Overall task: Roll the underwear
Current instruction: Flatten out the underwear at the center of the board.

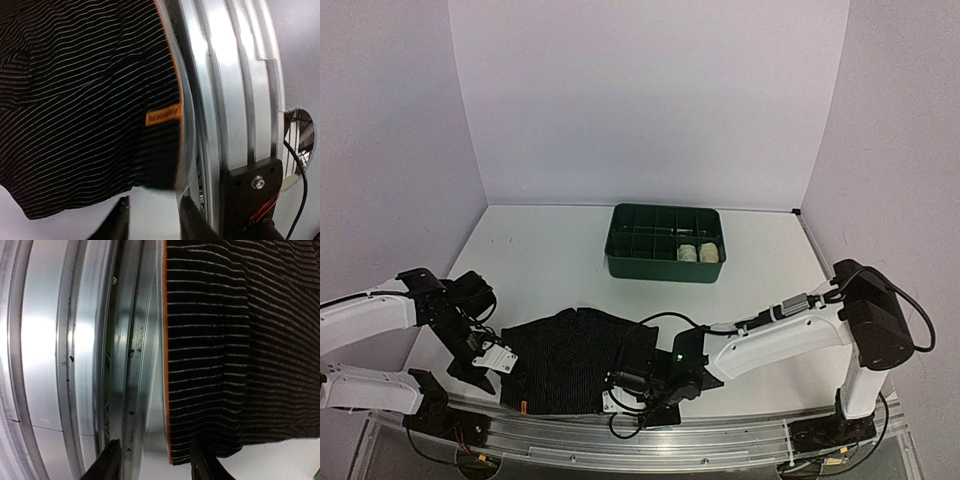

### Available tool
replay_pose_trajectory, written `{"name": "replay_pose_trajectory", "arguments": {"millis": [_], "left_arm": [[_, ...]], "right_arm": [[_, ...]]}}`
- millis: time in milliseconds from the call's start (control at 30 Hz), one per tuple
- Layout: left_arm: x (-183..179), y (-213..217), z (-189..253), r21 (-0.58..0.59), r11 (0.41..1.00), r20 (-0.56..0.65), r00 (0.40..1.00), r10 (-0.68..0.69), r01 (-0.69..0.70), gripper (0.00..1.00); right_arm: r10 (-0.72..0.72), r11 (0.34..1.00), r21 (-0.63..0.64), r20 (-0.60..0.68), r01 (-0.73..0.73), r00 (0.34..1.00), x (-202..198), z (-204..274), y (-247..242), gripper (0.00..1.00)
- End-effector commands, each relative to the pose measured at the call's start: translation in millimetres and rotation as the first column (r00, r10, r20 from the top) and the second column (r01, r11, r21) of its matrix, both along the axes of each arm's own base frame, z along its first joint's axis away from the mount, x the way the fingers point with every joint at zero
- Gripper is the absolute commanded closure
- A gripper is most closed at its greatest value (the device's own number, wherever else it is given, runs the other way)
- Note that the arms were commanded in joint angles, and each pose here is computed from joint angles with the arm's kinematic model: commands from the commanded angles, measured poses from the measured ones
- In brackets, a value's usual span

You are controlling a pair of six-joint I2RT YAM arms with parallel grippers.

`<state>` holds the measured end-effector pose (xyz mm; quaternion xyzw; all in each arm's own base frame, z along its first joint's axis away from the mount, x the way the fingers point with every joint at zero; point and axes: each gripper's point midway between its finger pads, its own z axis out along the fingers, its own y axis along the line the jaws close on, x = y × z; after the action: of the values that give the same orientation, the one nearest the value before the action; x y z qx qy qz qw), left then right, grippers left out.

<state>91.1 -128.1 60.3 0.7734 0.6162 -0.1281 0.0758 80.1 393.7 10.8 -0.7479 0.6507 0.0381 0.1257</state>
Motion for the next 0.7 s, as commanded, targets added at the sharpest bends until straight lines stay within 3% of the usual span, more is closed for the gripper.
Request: {"name": "replay_pose_trajectory", "arguments": {"millis": [0, 67, 133, 267, 333, 400, 433, 533, 600, 667], "left_arm": [[-24.1, 1.7, 29.6, -0.056, 0.989, -0.036, 0.99, -0.137, 0.135, 0.35], [-20.3, 1.2, 38.1, -0.065, 0.985, 0.007, 0.987, -0.161, 0.161, 0.27], [-2.6, -1.3, 40.6, -0.055, 0.988, 0.095, 0.985, -0.142, 0.147, 0.25], [55.5, -16.6, 28.0, -0.036, 0.999, 0.216, 0.976, 0.021, -0.014, 0.42], [83.4, -20.9, 17.8, -0.028, 0.993, 0.203, 0.972, 0.116, -0.112, 0.5], [118.7, -23.4, 11.5, -0.048, 0.974, 0.179, 0.957, 0.227, -0.221, 0.53], [139.2, -24.9, 14.4, -0.082, 0.958, 0.175, 0.943, 0.284, -0.273, 0.54], [188.6, -23.1, 18.9, -0.125, 0.919, 0.187, 0.901, 0.391, -0.373, 0.56], [207.7, -25.1, 14.7, -0.138, 0.902, 0.197, 0.881, 0.43, -0.409, 0.57], [212.0, -25.3, -1.3, -0.118, 0.896, 0.178, 0.878, 0.444, -0.429, 0.61]], "right_arm": [[-0.059, 0.994, 0.093, -0.039, 0.063, 0.997, -9.5, 45.5, -4.8, 0.45], [-0.092, 0.984, 0.149, -0.037, 0.096, 0.995, -7.7, 66.2, -4.9, 0.4], [-0.123, 0.966, 0.223, -0.035, 0.128, 0.992, -3.9, 88.9, -1.0, 0.39], [-0.346, 0.862, 0.352, -0.115, 0.364, 0.931, 25.2, 115.2, 21.0, 0.39], [-0.52, 0.758, 0.368, -0.159, 0.539, 0.839, 50.9, 108.9, 27.1, 0.54], [-0.649, 0.664, 0.373, -0.143, 0.648, 0.748, 73.9, 92.6, 26.0, 0.77], [-0.694, 0.629, 0.368, -0.131, 0.685, 0.708, 81.2, 81.4, 24.6, 0.82], [-0.801, 0.499, 0.362, -0.155, 0.788, 0.579, 100.1, 60.7, 25.6, 0.9], [-0.852, 0.417, 0.346, -0.174, 0.841, 0.494, 113.4, 45.6, 26.3, 1.0], [-0.879, 0.376, 0.318, -0.175, 0.87, 0.444, 120.2, 27.8, 25.6, 1.0]]}}
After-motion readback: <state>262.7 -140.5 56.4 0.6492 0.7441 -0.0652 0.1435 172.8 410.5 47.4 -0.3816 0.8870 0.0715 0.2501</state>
